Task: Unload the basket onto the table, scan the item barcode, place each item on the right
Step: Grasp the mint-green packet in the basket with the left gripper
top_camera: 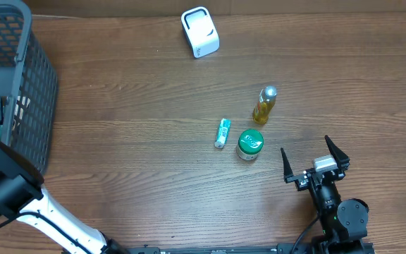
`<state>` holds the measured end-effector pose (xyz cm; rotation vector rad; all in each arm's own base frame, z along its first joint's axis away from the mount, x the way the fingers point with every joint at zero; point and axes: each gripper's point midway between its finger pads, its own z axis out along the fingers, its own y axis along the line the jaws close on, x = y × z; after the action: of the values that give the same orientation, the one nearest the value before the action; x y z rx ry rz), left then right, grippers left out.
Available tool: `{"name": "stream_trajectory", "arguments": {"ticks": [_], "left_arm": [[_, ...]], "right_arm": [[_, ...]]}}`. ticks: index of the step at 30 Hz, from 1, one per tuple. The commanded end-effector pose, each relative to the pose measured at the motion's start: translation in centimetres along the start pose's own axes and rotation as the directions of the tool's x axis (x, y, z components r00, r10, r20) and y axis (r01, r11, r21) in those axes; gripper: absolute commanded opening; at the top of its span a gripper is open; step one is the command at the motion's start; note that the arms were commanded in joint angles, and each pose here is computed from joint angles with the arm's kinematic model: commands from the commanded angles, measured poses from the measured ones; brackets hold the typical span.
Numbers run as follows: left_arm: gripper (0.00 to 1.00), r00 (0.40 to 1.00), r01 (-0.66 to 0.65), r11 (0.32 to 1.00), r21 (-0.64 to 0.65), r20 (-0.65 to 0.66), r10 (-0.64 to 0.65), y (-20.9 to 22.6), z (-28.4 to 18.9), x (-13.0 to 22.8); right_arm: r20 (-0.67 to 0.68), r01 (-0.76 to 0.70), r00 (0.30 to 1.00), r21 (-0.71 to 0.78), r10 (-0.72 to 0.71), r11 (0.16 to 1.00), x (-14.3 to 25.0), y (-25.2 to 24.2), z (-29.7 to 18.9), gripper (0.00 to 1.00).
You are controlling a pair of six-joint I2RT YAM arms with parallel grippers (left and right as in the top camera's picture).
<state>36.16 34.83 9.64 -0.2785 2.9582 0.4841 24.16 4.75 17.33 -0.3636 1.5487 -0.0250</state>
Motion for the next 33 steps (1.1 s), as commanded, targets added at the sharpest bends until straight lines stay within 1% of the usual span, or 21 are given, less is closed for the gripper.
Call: {"name": "stream_trajectory", "arguments": {"ticks": [1, 6, 12, 17, 23, 26, 27, 28, 29, 31, 32, 33], "left_arm": [[1.00, 0.999, -0.024, 0.998, 0.053, -0.035, 0.026, -0.6, 2.6, 0.9], [1.00, 0.998, -0.021, 0.998, 0.062, -0.059, 0.024, -0.5, 4.0, 1.5], [0.99, 0.999, 0.006, 0.998, 0.060, -0.045, -0.003, 0.4, 4.8, 1.6], [1.00, 0.998, 0.022, 0.991, 0.129, -0.059, -0.014, -0.8, 6.4, 2.2], [1.00, 0.994, 0.031, 0.987, 0.160, -0.111, -0.013, -1.9, 8.3, 3.3], [0.88, 0.992, 0.047, 0.985, 0.163, -0.121, -0.027, -2.1, 8.6, 3.4], [0.81, 0.992, 0.053, 0.985, 0.167, -0.118, -0.033, -2.2, 8.6, 3.3], [0.72, 0.993, 0.056, 0.984, 0.171, -0.111, -0.037, -2.3, 8.6, 3.2], [0.59, 0.993, 0.063, 0.983, 0.172, -0.107, -0.045, -2.3, 8.6, 3.0], [0.41, 0.992, 0.083, 0.982, 0.169, -0.104, -0.066, -2.3, 8.5, 2.8], [0.31, 0.992, 0.097, 0.981, 0.170, -0.102, -0.080, -2.3, 8.5, 2.7], [0.16, 0.989, 0.127, 0.976, 0.174, -0.094, -0.112, -2.3, 8.4, 2.4]], "right_arm": [[0.000, -0.004, 1.000, -0.002, 0.004, 1.000, 0.3, 0.1, 0.0, 1.00], [0.000, -0.004, 1.000, -0.002, 0.004, 1.000, 0.3, 0.1, 0.0, 1.00], [-0.001, -0.004, 1.000, -0.002, 0.004, 1.000, 0.3, 0.1, 0.0, 1.00], [0.000, -0.004, 1.000, -0.002, 0.004, 1.000, 0.3, 0.1, 0.0, 1.00], [-0.001, -0.004, 1.000, -0.002, 0.004, 1.000, 0.3, 0.1, 0.0, 1.00], [0.000, -0.004, 1.000, -0.002, 0.004, 1.000, 0.3, 0.1, 0.0, 1.00], [0.000, -0.004, 1.000, -0.002, 0.004, 1.000, 0.3, 0.1, 0.0, 1.00], [0.000, -0.004, 1.000, -0.002, 0.004, 1.000, 0.3, 0.1, 0.0, 1.00], [0.000, -0.004, 1.000, -0.002, 0.004, 1.000, 0.3, 0.1, 0.0, 1.00], [0.000, -0.004, 1.000, -0.002, 0.004, 1.000, 0.3, 0.1, 0.0, 1.00], [0.000, -0.004, 1.000, -0.002, 0.004, 1.000, 0.3, 0.1, 0.0, 1.00], [0.000, -0.004, 1.000, -0.002, 0.004, 1.000, 0.3, 0.1, 0.0, 1.00]]}}
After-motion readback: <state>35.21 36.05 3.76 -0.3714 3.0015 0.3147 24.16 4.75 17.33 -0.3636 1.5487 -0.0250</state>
